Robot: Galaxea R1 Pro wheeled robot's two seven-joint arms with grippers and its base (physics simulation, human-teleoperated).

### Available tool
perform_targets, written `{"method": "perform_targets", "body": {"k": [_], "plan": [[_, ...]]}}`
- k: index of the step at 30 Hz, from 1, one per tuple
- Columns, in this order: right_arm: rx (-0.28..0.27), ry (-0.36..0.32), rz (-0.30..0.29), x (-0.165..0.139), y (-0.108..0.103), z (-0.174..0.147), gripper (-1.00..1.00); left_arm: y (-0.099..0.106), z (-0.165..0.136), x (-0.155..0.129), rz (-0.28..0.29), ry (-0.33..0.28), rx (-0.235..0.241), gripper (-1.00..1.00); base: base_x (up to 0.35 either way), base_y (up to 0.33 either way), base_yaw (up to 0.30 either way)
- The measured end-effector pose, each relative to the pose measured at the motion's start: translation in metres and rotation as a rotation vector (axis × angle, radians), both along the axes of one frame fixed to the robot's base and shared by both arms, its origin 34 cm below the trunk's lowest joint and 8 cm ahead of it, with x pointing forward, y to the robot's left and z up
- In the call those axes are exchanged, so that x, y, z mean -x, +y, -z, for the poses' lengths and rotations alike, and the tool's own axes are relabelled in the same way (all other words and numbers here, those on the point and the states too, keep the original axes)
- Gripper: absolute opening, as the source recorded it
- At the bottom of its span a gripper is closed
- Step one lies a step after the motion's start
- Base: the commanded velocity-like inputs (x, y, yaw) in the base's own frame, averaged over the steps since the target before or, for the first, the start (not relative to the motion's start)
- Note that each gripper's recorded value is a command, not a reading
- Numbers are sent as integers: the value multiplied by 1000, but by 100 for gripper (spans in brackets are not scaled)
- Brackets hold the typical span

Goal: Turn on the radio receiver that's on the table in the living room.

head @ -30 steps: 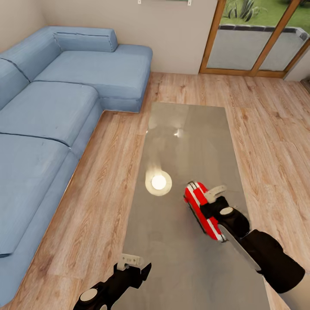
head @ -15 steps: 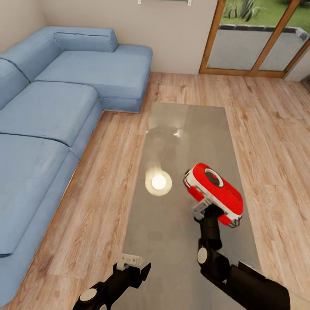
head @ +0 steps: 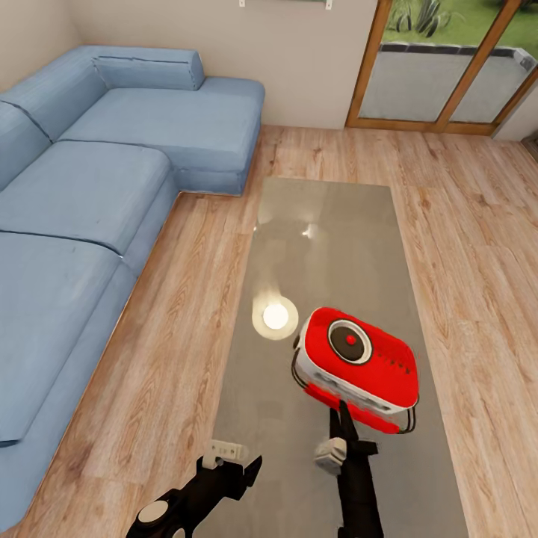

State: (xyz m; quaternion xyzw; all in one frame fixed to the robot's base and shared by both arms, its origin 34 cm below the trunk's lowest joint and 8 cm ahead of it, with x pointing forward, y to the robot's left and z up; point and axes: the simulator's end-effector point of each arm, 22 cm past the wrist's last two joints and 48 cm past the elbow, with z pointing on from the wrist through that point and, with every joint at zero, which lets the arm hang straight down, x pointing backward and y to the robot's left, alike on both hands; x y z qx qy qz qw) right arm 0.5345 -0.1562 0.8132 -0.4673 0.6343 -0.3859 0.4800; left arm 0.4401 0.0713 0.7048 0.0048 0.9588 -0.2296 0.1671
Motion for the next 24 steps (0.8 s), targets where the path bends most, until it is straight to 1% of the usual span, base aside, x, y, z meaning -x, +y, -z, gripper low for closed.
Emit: {"method": "perform_targets", "body": {"k": [3, 6, 7, 9, 11, 13, 15, 16, 24], "plan": [[37, 5, -36, 11, -3, 15, -100, 0, 0, 0, 0, 0, -1, 100, 0, 0, 0], [109, 15, -61, 19, -17, 37, -100, 1, 0, 0, 1, -1, -2, 100, 0, 0, 0], [122, 14, -66, 20, -19, 40, -100, 1, 0, 0, 1, -1, -2, 100, 0, 0, 0], [167, 15, -78, 23, -27, 51, -100, 1, 0, 0, 2, -1, -2, 100, 0, 0, 0], [185, 13, -88, 25, -25, 56, -100, 1, 0, 0, 2, -1, -2, 100, 0, 0, 0], [215, -3, -108, 27, -20, 62, -100, 1, 0, 0, 2, -1, -2, 100, 0, 0, 0], [258, -39, -147, 28, -14, 64, -100, 1, 0, 0, 2, -2, -2, 100, 0, 0, 0], [271, -51, -162, 28, -11, 65, -100, 1, 0, 0, 2, -2, -2, 100, 0, 0, 0], [343, -110, -228, 29, -5, 62, -100, 0, -1, -1, 1, -2, 0, 100, 0, 0, 0]]}}
